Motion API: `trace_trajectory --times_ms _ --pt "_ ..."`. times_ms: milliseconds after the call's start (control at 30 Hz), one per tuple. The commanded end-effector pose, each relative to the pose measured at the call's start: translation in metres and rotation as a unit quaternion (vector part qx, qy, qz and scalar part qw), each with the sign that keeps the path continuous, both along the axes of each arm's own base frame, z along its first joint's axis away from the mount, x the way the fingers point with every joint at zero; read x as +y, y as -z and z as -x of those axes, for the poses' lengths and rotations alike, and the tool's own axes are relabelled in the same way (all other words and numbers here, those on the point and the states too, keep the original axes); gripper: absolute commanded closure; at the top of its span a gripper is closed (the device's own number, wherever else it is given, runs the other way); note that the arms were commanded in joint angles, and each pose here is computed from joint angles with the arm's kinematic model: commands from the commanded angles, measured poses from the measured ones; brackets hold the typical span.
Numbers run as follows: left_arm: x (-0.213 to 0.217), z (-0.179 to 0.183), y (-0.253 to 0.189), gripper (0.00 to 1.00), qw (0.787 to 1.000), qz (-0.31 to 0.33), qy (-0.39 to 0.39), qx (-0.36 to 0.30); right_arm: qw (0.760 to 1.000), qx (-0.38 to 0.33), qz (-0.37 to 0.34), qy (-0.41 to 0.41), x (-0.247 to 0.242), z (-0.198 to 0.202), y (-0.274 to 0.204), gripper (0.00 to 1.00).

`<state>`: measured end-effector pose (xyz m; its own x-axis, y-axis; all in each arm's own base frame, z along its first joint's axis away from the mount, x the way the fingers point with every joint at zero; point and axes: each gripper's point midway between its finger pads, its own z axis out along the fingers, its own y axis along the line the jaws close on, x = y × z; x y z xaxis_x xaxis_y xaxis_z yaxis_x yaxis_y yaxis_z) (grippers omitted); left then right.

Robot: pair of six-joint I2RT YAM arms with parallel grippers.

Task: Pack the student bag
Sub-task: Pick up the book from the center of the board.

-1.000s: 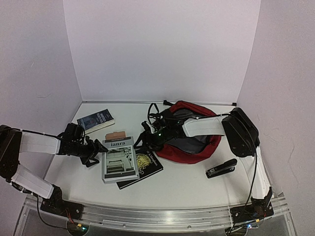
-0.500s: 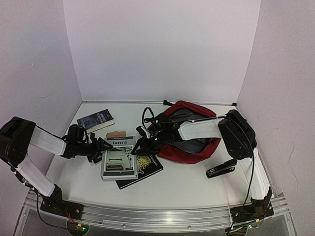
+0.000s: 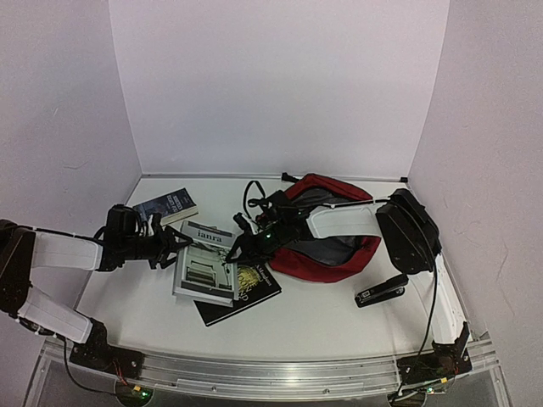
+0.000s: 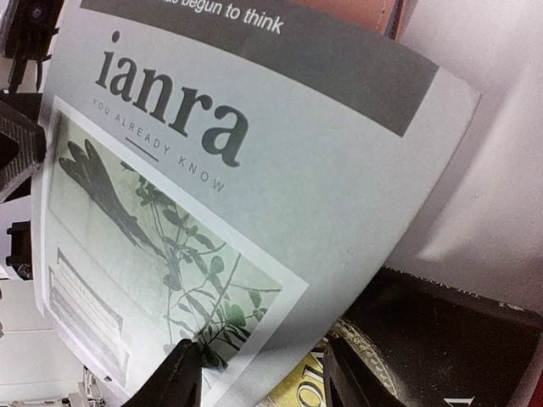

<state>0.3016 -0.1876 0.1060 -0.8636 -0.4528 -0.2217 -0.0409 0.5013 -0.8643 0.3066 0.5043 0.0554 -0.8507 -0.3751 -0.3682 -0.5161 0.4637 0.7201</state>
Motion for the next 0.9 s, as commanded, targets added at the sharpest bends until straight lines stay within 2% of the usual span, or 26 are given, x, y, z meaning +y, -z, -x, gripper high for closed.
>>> trace_trajectory --times_ms 0,100,200,267,333,433,567,667,800,867 --pt "-0.016 -0.003 -0.012 0.45 0.999 0.019 0.035 -0.014 1.000 -0.018 0.000 -0.016 0.007 0.003 -0.005 0.51" --pt "-0.022 -0.004 -0.010 0.47 0.999 0.018 0.044 -0.011 1.000 -0.021 -0.007 -0.020 0.009 0.002 -0.009 0.51" --pt "-0.026 -0.006 -0.013 0.60 0.999 0.022 0.048 -0.014 0.999 -0.027 -0.016 -0.021 0.013 0.000 -0.020 0.49" --pt "-0.024 -0.007 -0.020 0.67 0.999 0.027 0.041 -0.025 0.999 -0.033 -0.028 -0.022 0.013 -0.002 -0.036 0.41" --pt "-0.022 -0.009 -0.033 0.73 0.998 0.030 0.028 -0.037 0.998 -0.043 -0.043 -0.021 0.012 -0.004 -0.058 0.30" --pt "-0.023 -0.015 -0.068 0.83 0.996 0.053 0.018 -0.071 0.996 -0.069 -0.064 0.005 -0.003 -0.018 -0.107 0.16" --pt "-0.018 -0.029 -0.123 0.84 0.989 0.073 -0.015 -0.124 0.988 -0.118 -0.092 0.048 -0.035 -0.041 -0.177 0.02" --pt "-0.008 -0.042 -0.153 0.84 0.980 0.085 -0.061 -0.167 0.981 -0.136 -0.105 0.091 -0.069 -0.067 -0.208 0.02" --pt "0.003 -0.055 -0.193 0.83 0.959 0.125 -0.110 -0.229 0.977 -0.096 -0.123 0.147 -0.110 -0.094 -0.224 0.02" --pt "0.005 -0.060 -0.211 0.83 0.946 0.152 -0.122 -0.258 0.976 -0.058 -0.143 0.156 -0.112 -0.084 -0.227 0.02"
